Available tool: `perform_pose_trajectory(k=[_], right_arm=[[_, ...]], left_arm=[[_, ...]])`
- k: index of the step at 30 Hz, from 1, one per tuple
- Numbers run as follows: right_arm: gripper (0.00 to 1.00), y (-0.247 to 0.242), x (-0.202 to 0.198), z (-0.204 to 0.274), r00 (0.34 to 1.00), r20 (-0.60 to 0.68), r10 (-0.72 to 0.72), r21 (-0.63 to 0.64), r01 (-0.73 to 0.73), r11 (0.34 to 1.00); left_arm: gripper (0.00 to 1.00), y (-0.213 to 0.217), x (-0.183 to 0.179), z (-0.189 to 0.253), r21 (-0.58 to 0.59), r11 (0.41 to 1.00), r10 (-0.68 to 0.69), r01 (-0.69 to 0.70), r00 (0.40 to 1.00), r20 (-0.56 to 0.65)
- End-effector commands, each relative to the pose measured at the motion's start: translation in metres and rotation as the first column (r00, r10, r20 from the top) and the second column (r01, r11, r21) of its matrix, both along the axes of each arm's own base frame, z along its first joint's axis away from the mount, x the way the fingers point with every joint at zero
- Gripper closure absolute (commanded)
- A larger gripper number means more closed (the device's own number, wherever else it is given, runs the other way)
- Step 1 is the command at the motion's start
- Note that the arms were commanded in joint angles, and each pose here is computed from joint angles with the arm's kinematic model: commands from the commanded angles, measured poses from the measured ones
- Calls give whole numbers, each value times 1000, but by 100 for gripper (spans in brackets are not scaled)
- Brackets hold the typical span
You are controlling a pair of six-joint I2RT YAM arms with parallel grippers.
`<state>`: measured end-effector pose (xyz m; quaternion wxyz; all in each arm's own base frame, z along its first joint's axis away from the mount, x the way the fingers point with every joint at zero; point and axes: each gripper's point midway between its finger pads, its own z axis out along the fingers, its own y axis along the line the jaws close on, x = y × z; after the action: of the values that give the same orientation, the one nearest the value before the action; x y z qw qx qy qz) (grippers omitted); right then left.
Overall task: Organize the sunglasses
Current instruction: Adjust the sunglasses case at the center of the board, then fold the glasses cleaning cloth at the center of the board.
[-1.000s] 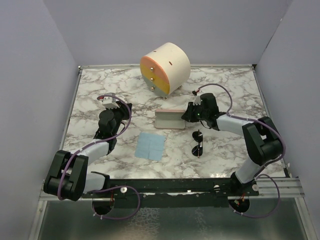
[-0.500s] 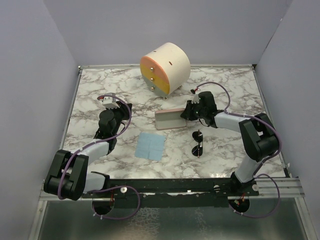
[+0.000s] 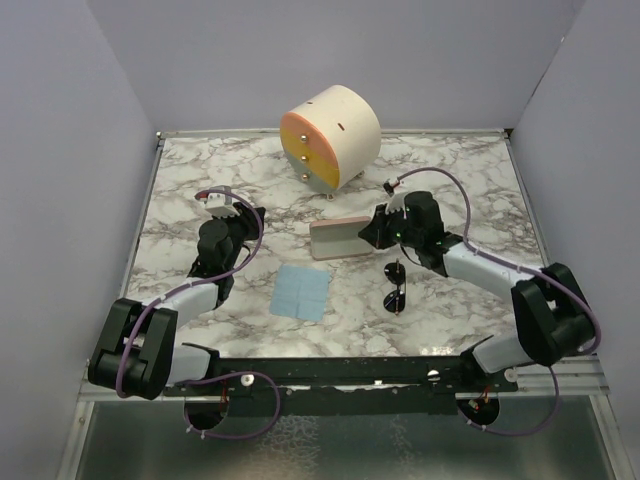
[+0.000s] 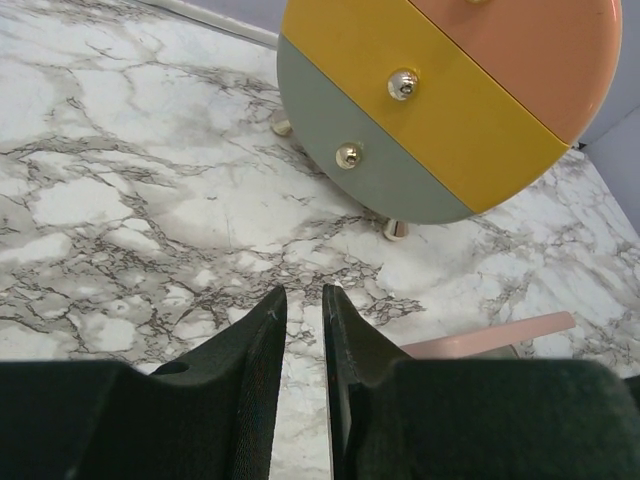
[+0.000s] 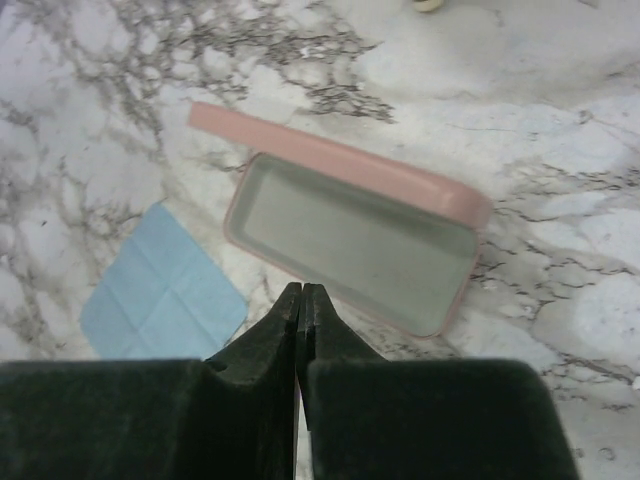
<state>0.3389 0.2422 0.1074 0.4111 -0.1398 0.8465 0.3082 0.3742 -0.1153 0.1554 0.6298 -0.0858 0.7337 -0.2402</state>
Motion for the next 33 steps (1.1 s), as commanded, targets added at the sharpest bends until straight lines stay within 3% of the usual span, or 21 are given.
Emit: perform_pose_trajectory(k=[1, 2, 7, 8, 15, 23, 33], right_arm=[[99, 9, -21, 30, 992, 116, 51, 37, -56, 998], [99, 10, -25, 36, 990, 133, 53, 53, -61, 997], [69, 13, -40, 54, 980, 175, 91, 95, -109, 989], [67, 13, -43, 56, 979, 177, 100, 100, -119, 988], [72, 21, -67, 50, 978, 150, 141, 124, -161, 979], [74, 37, -95, 20, 976, 87, 199, 128, -209, 969], [74, 46, -107, 5, 968, 61, 242, 119, -248, 961]], left_arm=[[75, -12, -1, 14, -23, 998, -52, 52, 998, 35], [75, -13, -2, 14, -23, 998, -56, 57, 998, 34], [76, -15, -13, 5, -16, 998, -66, 66, 998, 1], [76, -15, -16, 3, -14, 998, -69, 69, 998, -7], [79, -17, -40, -18, 38, 996, -73, 78, 989, -128], [79, -39, -69, -55, 122, 977, -137, 176, 950, -280], [77, -41, -86, -91, 147, 961, -157, 235, 900, -407]])
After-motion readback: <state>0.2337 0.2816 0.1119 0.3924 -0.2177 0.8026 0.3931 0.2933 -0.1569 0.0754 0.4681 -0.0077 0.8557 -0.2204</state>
